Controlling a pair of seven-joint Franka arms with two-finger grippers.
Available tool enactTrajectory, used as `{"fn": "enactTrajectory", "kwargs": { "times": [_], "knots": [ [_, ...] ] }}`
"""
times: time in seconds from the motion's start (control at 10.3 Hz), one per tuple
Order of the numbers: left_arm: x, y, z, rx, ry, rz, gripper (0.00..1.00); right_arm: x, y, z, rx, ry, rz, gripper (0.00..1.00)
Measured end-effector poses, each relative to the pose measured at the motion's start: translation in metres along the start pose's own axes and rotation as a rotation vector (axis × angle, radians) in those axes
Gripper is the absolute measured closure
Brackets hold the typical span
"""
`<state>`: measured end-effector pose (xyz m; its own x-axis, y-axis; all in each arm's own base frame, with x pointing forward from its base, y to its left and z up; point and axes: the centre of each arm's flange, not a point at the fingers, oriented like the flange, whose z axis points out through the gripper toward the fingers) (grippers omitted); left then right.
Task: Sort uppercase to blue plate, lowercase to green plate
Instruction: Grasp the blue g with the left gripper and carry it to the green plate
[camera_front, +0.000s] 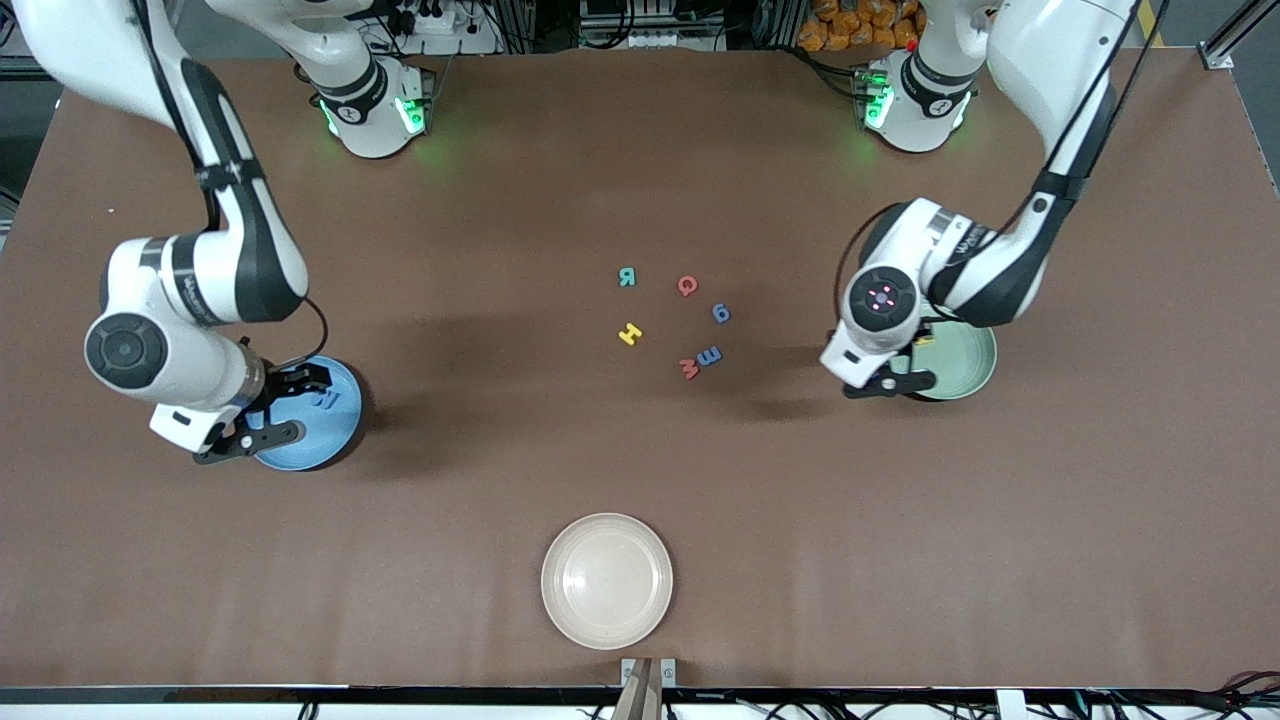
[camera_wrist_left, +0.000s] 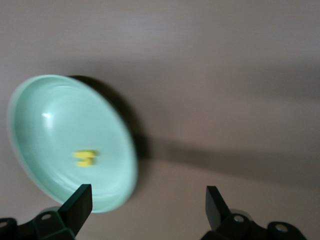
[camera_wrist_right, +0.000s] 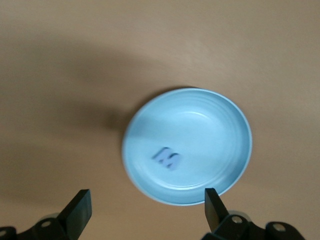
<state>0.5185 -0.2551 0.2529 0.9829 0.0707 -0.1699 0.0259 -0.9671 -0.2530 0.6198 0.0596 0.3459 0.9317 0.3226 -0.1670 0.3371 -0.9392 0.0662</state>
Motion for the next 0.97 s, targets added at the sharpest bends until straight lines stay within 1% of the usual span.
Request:
{"fn": "enactTrajectory", "kwargs": {
  "times": [0.1,0.19,0.48,0.58,0.68,0.77,0.97],
  "knots": [
    [-0.009,0.021,-0.01,-0.064,-0.003,-0.026,0.0,-0.002,-0.021,-0.021,-0.003,0.014,-0.031,0.0],
    [-0.016,0.034,-0.015,-0.1,-0.004,-0.064,0.0,-0.005,-0.032,-0.037,-0.006,0.023,-0.047,0.0],
    [-0.043,0.074,-0.029,-0.144,0.005,-0.202,0.0,-0.019,-0.048,-0.07,-0.002,0.029,-0.063,0.0],
    [-0.053,0.088,-0.033,-0.167,0.016,-0.236,0.0,-0.026,-0.053,-0.083,0.024,0.032,-0.057,0.0],
    [-0.064,0.104,-0.034,-0.195,0.026,-0.26,0.0,-0.034,-0.056,-0.097,0.048,0.04,-0.048,0.0],
    [-0.075,0.119,-0.032,-0.221,0.034,-0.274,0.0,-0.041,-0.052,-0.109,0.053,0.048,-0.038,0.0],
    [-0.096,0.14,-0.011,-0.276,0.046,-0.269,0.0,-0.049,-0.034,-0.117,0.057,0.057,-0.004,0.0]
  ]
}}
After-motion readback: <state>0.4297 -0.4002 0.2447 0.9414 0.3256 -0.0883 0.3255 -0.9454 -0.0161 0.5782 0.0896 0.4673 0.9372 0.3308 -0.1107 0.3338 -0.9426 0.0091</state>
